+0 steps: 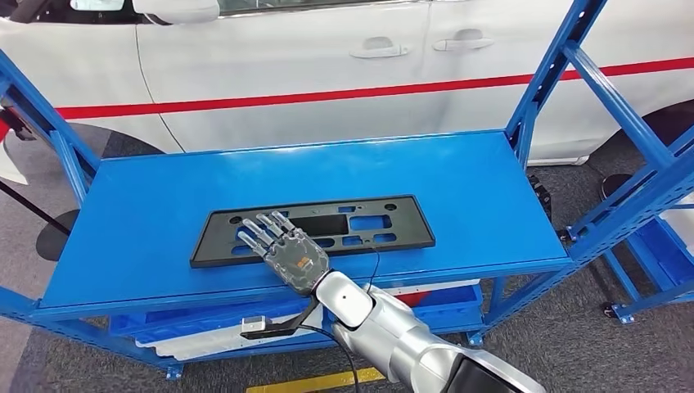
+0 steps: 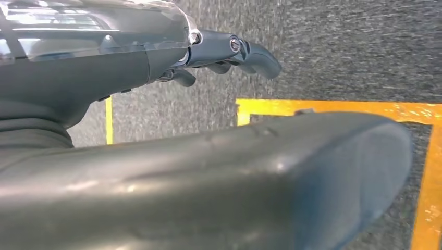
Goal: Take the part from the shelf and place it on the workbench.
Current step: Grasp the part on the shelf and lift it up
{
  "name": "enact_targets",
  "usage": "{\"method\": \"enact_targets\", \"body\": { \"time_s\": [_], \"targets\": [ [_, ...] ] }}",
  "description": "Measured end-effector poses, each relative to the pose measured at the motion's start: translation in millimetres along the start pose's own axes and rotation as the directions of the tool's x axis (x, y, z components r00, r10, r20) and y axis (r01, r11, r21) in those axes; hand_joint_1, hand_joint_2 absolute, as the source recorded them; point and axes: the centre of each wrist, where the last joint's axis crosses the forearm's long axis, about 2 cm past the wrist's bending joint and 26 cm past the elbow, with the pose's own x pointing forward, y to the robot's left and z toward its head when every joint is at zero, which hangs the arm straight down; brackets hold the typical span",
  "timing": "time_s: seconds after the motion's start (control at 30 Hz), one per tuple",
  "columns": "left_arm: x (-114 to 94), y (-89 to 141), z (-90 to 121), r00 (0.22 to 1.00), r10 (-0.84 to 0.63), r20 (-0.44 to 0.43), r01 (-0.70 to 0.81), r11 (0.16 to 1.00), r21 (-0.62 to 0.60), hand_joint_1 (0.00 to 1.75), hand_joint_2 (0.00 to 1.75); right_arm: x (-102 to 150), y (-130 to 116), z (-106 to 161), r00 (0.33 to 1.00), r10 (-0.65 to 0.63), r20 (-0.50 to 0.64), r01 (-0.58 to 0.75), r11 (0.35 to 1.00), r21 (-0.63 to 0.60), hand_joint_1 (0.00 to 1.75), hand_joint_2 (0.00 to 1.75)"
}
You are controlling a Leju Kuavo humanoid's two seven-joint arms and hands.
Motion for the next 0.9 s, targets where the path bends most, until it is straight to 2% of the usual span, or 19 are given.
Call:
{"method": "enact_targets", "body": {
  "time_s": [0.2, 0.37, 0.4, 0.53, 0.6, 0.9],
  "targets": [
    [1, 0, 0, 1.000, -0.006, 0.005, 0.006, 1.000, -0.003, 0.00, 0.00, -5, 1, -1, 0.998, 0.047, -0.033, -0.046, 0.999, 0.024, 0.00, 1.75],
    [1, 1, 0, 1.000, -0.013, 0.018, 0.013, 1.000, -0.008, 0.00, 0.00, -14, 5, 0, 0.984, 0.148, -0.097, -0.136, 0.983, 0.125, 0.00, 1.75],
    [1, 1, 0, 1.000, -0.013, 0.021, 0.013, 1.000, -0.009, 0.00, 0.00, -18, 4, -2, 0.980, 0.168, -0.111, -0.151, 0.978, 0.146, 0.09, 1.75],
    [1, -1, 0, 0.999, -0.013, 0.030, 0.013, 1.000, -0.016, 0.00, 0.00, -35, 3, -3, 0.960, 0.220, -0.171, -0.180, 0.958, 0.222, 1.44, 1.75],
    [2, 0, 0, 0.999, -0.014, 0.034, 0.015, 1.000, -0.018, 0.00, 0.00, -43, 5, 0, 0.949, 0.236, -0.210, -0.179, 0.949, 0.259, 1.56, 1.75],
    [2, 2, -1, 0.999, -0.023, 0.040, 0.024, 0.999, -0.027, 0.00, 0.00, -71, 15, 19, 0.913, 0.280, -0.297, -0.167, 0.921, 0.353, 1.61, 1.75]
  ]
}}
